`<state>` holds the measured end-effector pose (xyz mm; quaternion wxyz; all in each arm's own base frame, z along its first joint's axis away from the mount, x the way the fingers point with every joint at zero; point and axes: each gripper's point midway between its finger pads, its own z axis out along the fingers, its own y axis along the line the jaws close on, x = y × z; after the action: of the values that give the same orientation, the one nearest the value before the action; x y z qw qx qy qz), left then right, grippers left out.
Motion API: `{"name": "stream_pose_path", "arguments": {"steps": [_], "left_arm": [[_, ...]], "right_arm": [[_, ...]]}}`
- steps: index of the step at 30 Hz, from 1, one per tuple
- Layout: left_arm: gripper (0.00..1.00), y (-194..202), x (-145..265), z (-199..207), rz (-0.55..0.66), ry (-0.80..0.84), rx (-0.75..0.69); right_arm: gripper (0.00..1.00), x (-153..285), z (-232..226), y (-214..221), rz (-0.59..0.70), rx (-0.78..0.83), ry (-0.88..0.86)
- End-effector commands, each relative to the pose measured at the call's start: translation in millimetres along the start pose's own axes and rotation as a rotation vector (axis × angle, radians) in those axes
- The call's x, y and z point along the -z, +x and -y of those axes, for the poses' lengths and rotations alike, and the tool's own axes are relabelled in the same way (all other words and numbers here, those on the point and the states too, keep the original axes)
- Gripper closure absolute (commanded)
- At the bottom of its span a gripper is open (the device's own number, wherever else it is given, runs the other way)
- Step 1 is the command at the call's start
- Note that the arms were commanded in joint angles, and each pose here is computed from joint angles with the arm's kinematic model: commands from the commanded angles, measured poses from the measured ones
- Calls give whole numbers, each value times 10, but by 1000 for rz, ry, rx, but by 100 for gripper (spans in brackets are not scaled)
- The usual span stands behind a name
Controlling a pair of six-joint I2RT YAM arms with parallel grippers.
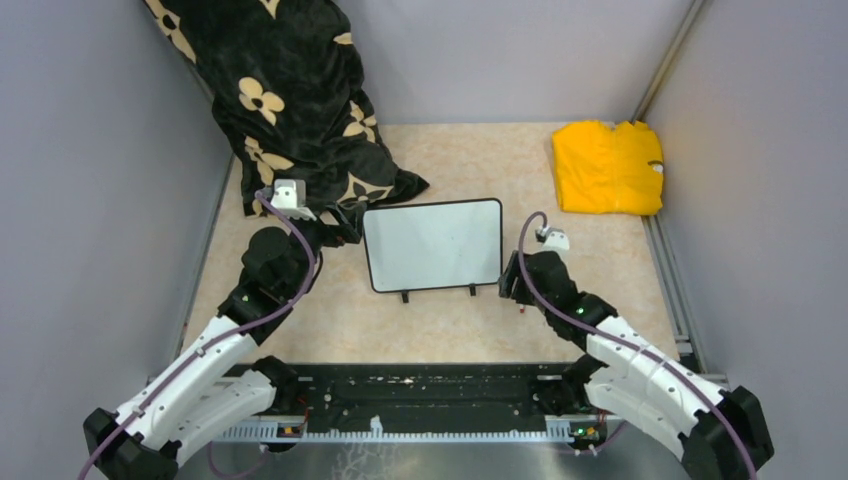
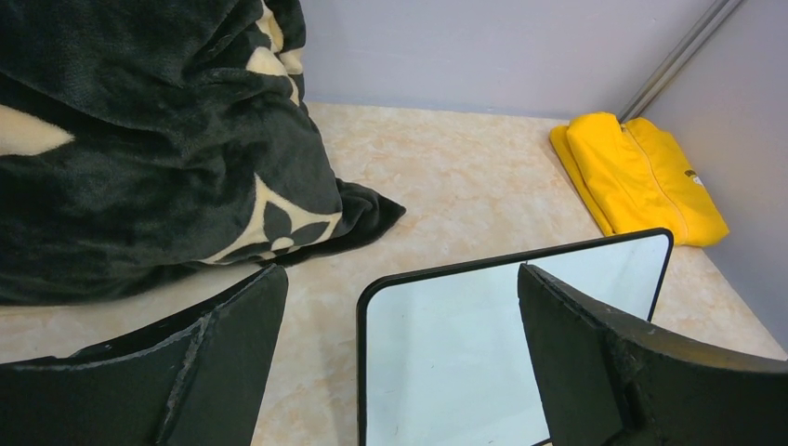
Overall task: Write a sentence on the whiteboard
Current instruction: Adjust the whiteboard stand at the center of the board.
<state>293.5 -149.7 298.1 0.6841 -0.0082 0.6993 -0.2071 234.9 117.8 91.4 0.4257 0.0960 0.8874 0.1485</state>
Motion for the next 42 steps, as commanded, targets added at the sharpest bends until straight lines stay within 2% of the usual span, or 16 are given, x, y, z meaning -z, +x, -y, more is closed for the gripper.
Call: {"name": "stream_pose_path", "arguments": {"steps": [1, 8, 15, 30, 42], "left_arm": [[1, 1, -14, 48, 6, 19, 11], [1, 32, -29, 54, -4, 21, 12], [1, 53, -32, 33, -8, 11, 9], [1, 63, -38, 70, -14, 29, 17], [1, 94, -48, 66, -22, 25, 19]], "right_arm": [[42, 83, -176, 27, 23, 58, 1], [42, -61, -462, 293, -22, 64, -59], [43, -312, -714, 308, -22, 60, -95], [48, -532, -875, 372, -51, 97, -109], [73, -576, -762, 421, -49, 130, -62]]}}
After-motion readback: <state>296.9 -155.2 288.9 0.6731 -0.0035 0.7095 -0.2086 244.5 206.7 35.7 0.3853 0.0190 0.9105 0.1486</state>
